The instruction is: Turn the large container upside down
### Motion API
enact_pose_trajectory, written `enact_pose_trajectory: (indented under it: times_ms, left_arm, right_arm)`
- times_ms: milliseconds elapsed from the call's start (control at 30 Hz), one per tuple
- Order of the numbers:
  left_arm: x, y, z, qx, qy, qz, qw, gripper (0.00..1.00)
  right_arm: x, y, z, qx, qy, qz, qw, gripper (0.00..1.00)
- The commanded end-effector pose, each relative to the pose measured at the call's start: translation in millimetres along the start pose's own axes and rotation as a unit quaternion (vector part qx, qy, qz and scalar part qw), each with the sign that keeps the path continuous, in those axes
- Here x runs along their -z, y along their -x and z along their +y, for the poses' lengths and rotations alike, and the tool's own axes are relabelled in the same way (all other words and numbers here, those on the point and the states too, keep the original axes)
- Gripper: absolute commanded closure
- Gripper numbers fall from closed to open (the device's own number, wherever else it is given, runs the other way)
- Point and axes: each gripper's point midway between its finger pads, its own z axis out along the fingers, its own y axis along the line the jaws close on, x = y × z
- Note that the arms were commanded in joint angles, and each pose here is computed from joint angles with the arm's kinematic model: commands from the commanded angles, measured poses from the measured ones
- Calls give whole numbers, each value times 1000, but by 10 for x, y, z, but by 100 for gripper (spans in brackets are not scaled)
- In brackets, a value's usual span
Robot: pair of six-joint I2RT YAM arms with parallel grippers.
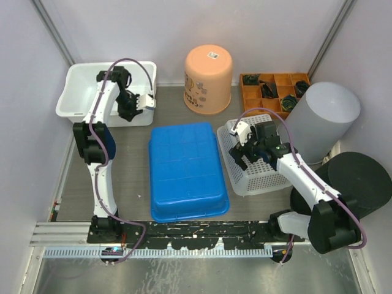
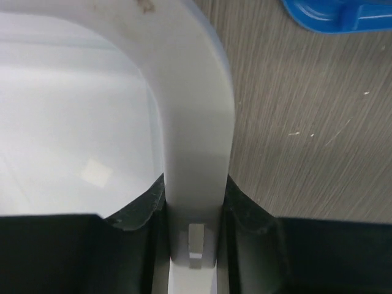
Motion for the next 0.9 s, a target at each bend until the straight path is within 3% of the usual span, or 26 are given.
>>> enact_pose_trajectory:
  times_ms: [0,100,267,400,567,633,767,833,867]
  left_arm:
    - [155,-157,148,57,33,44,997,100]
    - [415,55,21,91,37,13,995,100]
    - [1182,432,-366,138,43,-93,985,100]
    - [1935,625,-531,182,89,-183,962,100]
    - [2476,887,-886,212,108,-273,932,100]
    - [2741,1021,-964,244,105,-343,901,100]
    - [3170,1178,-950,326,49,-475,815,100]
    - [3483,1043,-750,374,-5,-559,740,100]
    - [3610,983,-635,381,-70,-594,705,100]
  right_arm:
    - [-65,-539,8,-28,-15,98,995,0]
    - [-100,-611,-3,-29,-18,111,993,0]
    - [-147,-689,-50,-27,-31,125,991,0]
    - [-174,-730,-62,-28,-33,134,990,0]
    - [-183,-752,-65,-31,-34,138,989,0]
    - [-188,-771,-64,-33,-33,141,989,0]
    - [-191,-807,-63,-36,-32,146,988,0]
    - [-188,-819,-66,-38,-32,147,988,0]
    - [-188,-826,-66,-40,-31,148,988,0]
